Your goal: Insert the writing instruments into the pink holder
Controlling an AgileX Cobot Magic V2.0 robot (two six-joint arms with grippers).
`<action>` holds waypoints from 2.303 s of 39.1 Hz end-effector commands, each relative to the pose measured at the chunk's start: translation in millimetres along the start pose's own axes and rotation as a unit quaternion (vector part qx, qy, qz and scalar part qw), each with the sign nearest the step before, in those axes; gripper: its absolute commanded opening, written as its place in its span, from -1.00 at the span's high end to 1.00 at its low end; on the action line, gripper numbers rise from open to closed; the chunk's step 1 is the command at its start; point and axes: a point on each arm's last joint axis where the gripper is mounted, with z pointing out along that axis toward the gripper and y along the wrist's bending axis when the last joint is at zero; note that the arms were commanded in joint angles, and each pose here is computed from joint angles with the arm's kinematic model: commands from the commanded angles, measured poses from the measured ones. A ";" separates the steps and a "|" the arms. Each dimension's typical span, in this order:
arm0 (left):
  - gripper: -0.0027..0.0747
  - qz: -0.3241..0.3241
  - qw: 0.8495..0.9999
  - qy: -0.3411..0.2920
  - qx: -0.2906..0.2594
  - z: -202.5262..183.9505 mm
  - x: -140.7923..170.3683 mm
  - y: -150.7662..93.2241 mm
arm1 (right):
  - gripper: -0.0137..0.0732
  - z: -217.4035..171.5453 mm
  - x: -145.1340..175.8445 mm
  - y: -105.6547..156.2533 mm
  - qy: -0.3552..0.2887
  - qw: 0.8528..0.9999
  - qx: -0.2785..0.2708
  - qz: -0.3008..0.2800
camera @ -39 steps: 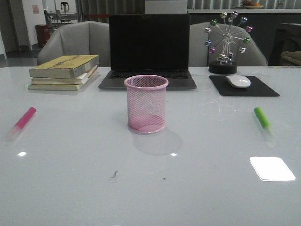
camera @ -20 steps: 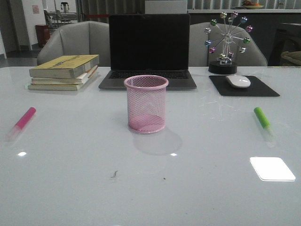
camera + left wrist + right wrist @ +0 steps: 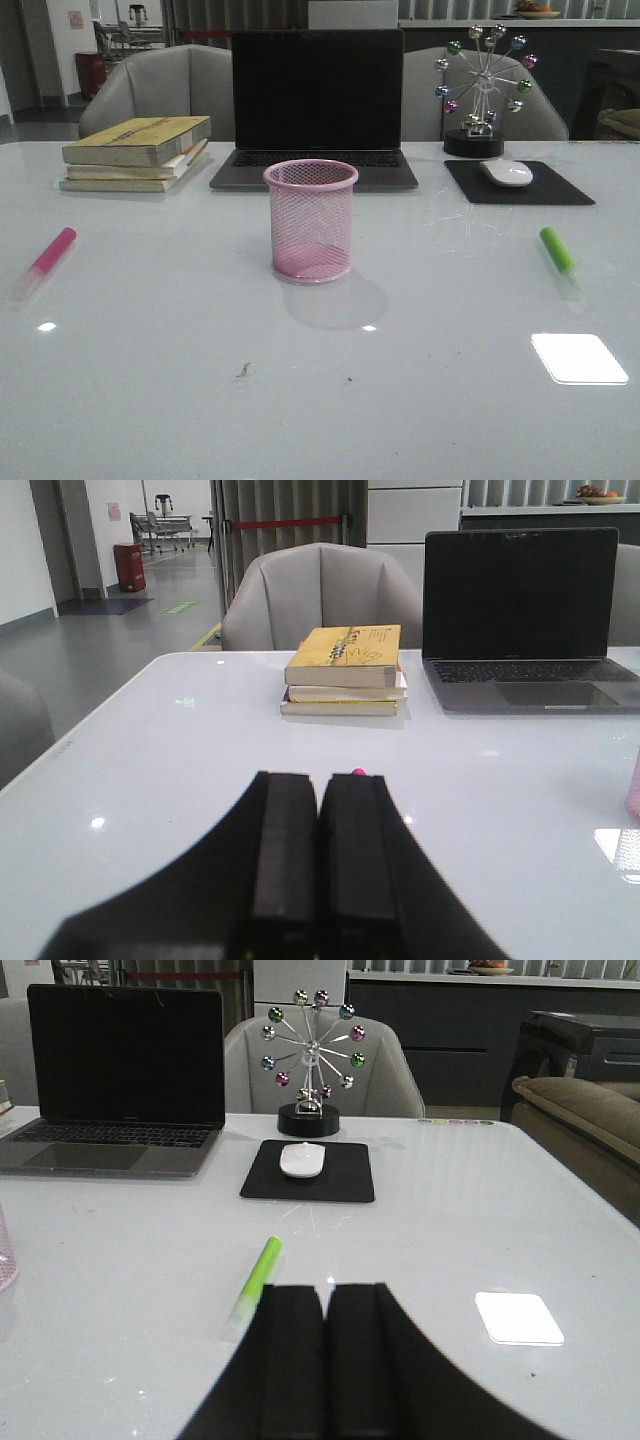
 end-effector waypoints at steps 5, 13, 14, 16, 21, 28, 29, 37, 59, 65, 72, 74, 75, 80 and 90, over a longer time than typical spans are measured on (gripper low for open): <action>0.69 -0.023 0.992 -0.123 -0.012 -4.3 -20.6 2.8 | 0.57 -0.6 -12.8 -1.5 -0.071 0.997 0.008 -0.003; 0.69 -0.071 0.971 -0.225 -0.032 -11.0 -37.9 8.8 | 0.57 -3.0 -25.7 -2.5 -0.125 0.992 0.014 0.004; 0.69 -0.076 0.968 -0.238 -0.033 -12.2 -41.0 9.2 | 0.57 -3.6 -28.8 -2.3 -0.128 0.992 0.013 0.004; 0.69 -0.090 0.964 -0.249 -0.029 -13.8 -46.0 9.4 | 0.57 -4.7 -34.2 -2.0 -0.133 0.991 0.013 0.004; 0.69 -0.095 0.957 -0.272 -0.024 -19.1 -64.6 9.1 | 0.57 -8.7 -51.5 -0.6 -0.139 0.990 0.008 0.004; 0.69 -0.061 0.955 -0.291 -0.013 -28.5 -92.8 5.7 | 0.57 -15.9 -76.3 2.1 -0.131 0.991 -0.001 0.003; 0.69 -0.058 0.955 -0.292 -0.011 -30.4 -97.8 5.2 | 0.57 -17.1 -79.3 2.4 -0.132 0.991 -0.002 0.003; 0.69 -0.046 0.954 -0.296 -0.001 -46.6 -133.2 2.9 | 0.57 -28.8 -107.5 4.4 -0.141 0.990 -0.005 -0.017; 0.69 -0.032 0.992 -0.124 0.009 22.3 -205.9 -0.3 | 0.57 37.8 -194.9 7.8 0.004 0.999 -0.008 -0.037; 0.69 -0.064 0.998 -0.012 0.016 64.5 -183.9 -2.1 | 0.57 63.6 -184.6 7.4 0.061 0.997 -0.009 -0.036; 0.69 -0.077 0.991 0.105 0.019 101.5 -155.2 -4.1 | 0.57 87.4 -157.4 7.2 0.186 0.982 -0.015 -0.034; 0.69 -0.077 0.990 0.117 0.018 107.1 -151.4 -4.1 | 0.57 90.4 -152.4 7.1 0.209 0.977 -0.016 -0.034; 0.69 -0.077 0.989 0.122 0.018 109.6 -149.6 -4.1 | 0.57 91.8 -150.3 7.1 0.218 0.975 -0.016 -0.034; 0.68 -0.078 0.988 0.133 0.017 115.2 -145.6 -4.1 | 0.55 94.0 -146.7 7.1 0.234 0.971 -0.017 -0.034; -0.10 -0.078 0.989 0.126 0.016 115.6 -146.7 -3.8 | -0.06 93.7 -146.1 7.2 0.238 0.971 -0.017 -0.033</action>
